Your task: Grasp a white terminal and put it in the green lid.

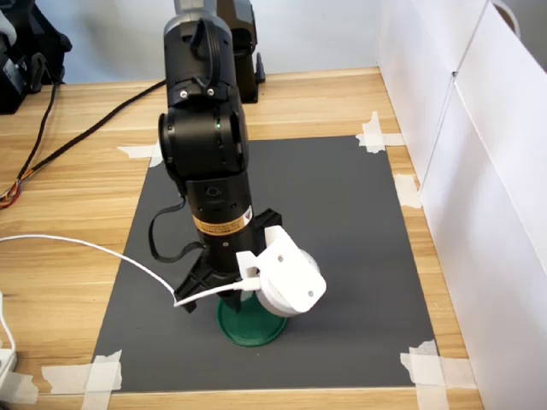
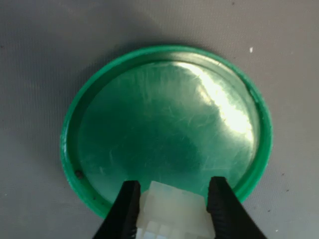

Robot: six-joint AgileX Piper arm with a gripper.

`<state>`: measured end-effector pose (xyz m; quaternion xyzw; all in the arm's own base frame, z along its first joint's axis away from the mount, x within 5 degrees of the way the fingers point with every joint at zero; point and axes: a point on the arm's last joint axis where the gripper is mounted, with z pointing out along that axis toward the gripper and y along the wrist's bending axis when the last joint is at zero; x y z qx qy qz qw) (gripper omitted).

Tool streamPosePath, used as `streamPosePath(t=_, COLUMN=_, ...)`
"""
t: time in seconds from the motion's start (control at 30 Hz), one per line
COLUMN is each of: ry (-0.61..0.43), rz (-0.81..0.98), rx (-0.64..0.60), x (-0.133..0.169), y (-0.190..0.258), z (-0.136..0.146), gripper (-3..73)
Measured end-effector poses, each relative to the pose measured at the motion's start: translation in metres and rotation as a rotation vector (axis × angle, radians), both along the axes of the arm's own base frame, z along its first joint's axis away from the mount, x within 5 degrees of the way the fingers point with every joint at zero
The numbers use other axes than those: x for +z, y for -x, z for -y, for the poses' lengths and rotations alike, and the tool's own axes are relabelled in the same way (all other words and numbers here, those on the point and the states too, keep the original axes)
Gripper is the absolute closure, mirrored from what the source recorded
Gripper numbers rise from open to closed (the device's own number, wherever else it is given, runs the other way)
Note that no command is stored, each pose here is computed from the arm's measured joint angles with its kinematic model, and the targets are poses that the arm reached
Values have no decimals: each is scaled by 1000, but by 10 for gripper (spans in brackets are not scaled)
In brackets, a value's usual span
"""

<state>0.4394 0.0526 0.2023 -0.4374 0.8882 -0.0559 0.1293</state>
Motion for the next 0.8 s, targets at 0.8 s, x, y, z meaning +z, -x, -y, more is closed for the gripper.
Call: streamPosePath(t=0.8, ry=-141, rz=165, rx=-59, x=53, y=6, z=10, gripper=259)
